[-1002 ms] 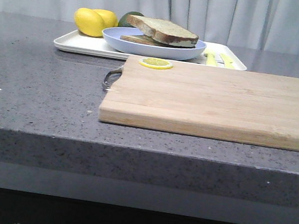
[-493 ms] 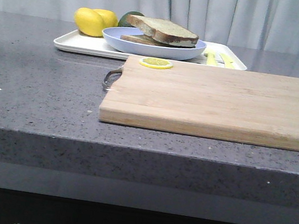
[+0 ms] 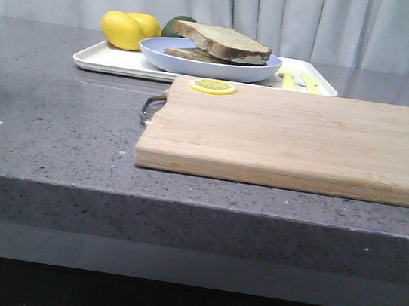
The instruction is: Place bread and move sandwich to tray
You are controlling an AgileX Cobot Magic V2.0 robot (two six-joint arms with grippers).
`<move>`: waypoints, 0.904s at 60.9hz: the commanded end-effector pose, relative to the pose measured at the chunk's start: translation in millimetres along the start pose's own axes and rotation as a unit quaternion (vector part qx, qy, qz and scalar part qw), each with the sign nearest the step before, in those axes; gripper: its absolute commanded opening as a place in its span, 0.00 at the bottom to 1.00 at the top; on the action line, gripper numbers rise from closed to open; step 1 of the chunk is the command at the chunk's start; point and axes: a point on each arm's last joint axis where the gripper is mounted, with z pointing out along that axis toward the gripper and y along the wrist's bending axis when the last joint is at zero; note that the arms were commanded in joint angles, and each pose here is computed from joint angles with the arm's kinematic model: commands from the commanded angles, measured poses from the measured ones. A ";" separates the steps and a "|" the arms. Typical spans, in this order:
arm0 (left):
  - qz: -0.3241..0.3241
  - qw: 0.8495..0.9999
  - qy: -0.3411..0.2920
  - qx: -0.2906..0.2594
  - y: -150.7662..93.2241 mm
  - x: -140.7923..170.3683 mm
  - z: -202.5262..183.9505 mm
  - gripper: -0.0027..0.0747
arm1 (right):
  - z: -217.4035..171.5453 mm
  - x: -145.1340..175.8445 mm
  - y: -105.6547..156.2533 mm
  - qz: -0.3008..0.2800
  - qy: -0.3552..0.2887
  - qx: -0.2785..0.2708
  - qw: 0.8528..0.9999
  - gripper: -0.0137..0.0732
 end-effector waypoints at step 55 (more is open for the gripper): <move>-0.070 0.980 -0.174 -0.068 10.2 165.1 -86.4 0.01 | -2.5 -14.9 0.5 0.001 -0.048 0.003 0.999 0.09</move>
